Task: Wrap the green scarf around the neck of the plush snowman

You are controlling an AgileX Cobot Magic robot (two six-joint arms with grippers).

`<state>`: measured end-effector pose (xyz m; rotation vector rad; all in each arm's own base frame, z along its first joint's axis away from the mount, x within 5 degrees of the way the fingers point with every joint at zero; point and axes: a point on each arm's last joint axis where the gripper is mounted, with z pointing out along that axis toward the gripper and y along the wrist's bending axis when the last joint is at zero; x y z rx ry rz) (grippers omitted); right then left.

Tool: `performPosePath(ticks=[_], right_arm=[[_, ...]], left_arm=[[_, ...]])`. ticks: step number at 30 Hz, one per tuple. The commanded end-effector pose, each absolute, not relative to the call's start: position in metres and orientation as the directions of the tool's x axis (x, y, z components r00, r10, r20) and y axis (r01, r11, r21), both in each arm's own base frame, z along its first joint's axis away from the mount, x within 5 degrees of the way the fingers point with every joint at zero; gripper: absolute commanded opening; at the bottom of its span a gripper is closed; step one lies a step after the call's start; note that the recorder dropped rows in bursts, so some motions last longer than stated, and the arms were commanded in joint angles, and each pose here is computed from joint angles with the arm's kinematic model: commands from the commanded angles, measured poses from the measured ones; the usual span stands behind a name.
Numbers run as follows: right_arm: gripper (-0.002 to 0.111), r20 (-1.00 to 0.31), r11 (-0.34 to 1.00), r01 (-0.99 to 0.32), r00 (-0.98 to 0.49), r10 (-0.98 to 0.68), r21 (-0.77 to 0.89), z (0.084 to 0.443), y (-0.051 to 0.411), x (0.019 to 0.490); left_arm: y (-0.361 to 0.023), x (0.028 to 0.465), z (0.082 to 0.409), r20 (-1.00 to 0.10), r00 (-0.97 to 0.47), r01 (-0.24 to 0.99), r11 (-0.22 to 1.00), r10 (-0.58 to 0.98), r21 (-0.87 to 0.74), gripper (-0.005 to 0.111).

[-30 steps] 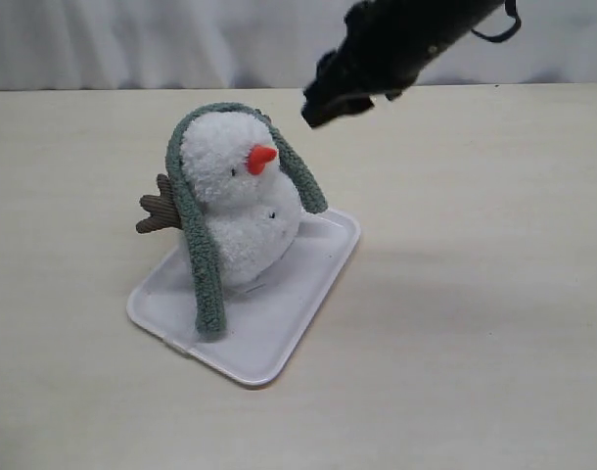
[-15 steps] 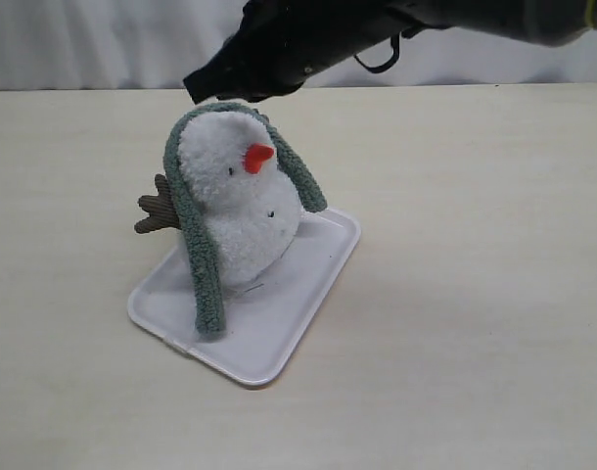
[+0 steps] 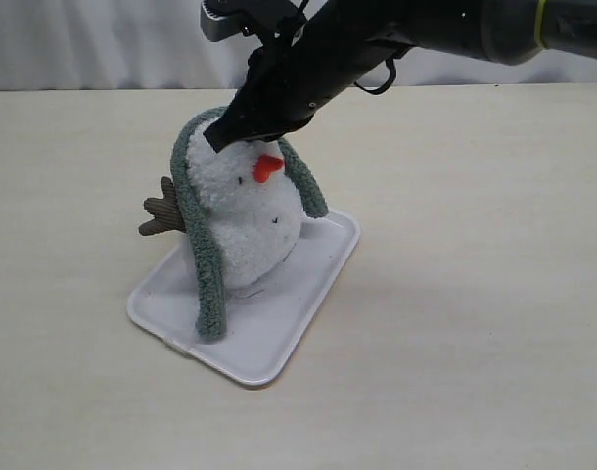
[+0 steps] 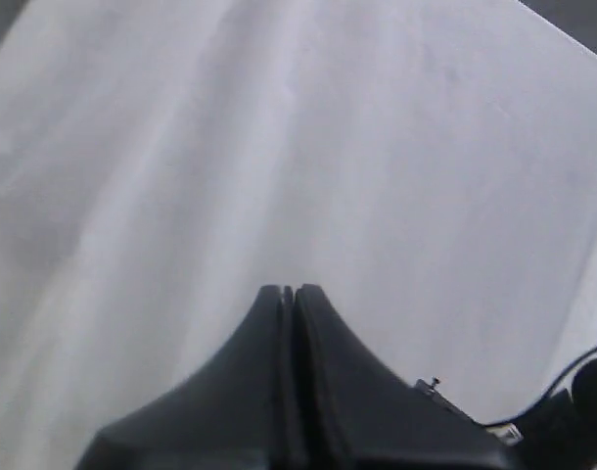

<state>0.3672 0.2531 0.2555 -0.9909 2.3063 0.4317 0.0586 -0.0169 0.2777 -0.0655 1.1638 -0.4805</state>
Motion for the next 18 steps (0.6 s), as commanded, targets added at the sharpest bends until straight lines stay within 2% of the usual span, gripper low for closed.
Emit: performPosePath(ticks=[1, 5, 10, 15, 18], right_arm=[[0.004, -0.536, 0.641, -0.767, -0.551, -0.639, 0.025, 0.250, 0.246, 0.362], [0.004, -0.529, 0.650, -0.759, -0.564, -0.634, 0.031, 0.249, 0.245, 0.362], [0.004, -0.529, 0.650, -0.759, -0.564, -0.634, 0.031, 0.249, 0.245, 0.362], [0.004, -0.529, 0.650, -0.759, -0.564, -0.634, 0.031, 0.249, 0.245, 0.362], [0.004, -0.528, 0.653, -0.756, -0.568, -0.631, 0.033, 0.249, 0.245, 0.362]], left_arm=[[-0.037, 0.108, 0.312, -0.951, 0.126, 0.443, 0.874, -0.281, -0.199, 0.000], [-0.049, 0.173, 0.315, -0.958, -0.082, 0.495, 0.823, -0.274, -0.278, 0.000], [-0.053, 0.250, 0.293, -0.922, -0.274, 0.436, 0.820, -0.273, -0.372, 0.000], [-0.056, 0.292, 0.256, -0.883, -0.400, 0.406, 0.817, -0.244, -0.410, 0.000], [-0.060, 0.304, 0.238, -0.880, -0.446, 0.438, 0.818, -0.162, -0.373, 0.000]])
